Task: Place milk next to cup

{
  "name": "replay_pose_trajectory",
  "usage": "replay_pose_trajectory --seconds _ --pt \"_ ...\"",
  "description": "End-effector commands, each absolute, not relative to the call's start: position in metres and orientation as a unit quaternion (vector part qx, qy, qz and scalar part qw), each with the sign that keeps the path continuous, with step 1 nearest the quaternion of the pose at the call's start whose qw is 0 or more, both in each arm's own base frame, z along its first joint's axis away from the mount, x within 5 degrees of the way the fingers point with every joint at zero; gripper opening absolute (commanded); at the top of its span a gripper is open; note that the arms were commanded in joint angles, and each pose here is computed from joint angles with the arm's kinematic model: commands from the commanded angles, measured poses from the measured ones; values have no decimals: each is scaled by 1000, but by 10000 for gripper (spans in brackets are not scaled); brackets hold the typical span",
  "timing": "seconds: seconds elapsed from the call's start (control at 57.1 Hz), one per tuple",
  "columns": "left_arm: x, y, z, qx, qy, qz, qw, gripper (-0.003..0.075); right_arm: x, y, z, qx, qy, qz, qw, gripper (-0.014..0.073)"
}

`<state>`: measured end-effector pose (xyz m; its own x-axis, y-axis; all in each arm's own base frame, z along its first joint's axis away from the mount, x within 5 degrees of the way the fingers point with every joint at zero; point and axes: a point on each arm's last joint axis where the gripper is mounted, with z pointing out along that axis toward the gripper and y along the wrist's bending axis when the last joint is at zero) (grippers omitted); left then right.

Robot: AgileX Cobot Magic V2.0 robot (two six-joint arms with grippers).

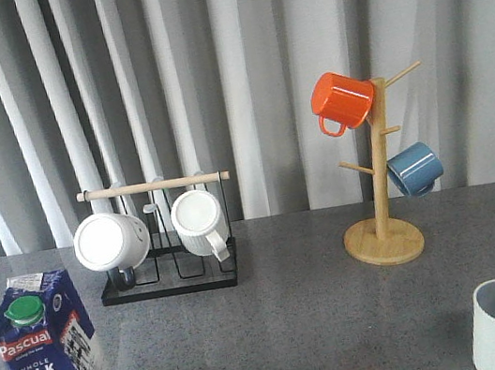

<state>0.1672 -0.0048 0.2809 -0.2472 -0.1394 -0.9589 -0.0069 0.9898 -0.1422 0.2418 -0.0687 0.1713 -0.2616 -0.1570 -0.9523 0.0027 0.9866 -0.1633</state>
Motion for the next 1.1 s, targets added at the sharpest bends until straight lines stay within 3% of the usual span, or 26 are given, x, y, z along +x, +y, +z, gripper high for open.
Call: replay_pose_trajectory --seconds 0.0,0.806,0.928,1.086 --pt "170 -7 300 -40 753 -63 654 535 251 -73 192 -52 747 -76 658 535" --pt "170 -7 300 -40 753 -63 654 535 293 -85 172 -47 755 -28 654 512" --pt "170 -7 300 -40 753 -63 654 535 298 -80 169 -74 751 -8 656 396" --pt "170 -7 300 -40 753 -63 654 535 297 -69 169 -139 732 22 666 103"
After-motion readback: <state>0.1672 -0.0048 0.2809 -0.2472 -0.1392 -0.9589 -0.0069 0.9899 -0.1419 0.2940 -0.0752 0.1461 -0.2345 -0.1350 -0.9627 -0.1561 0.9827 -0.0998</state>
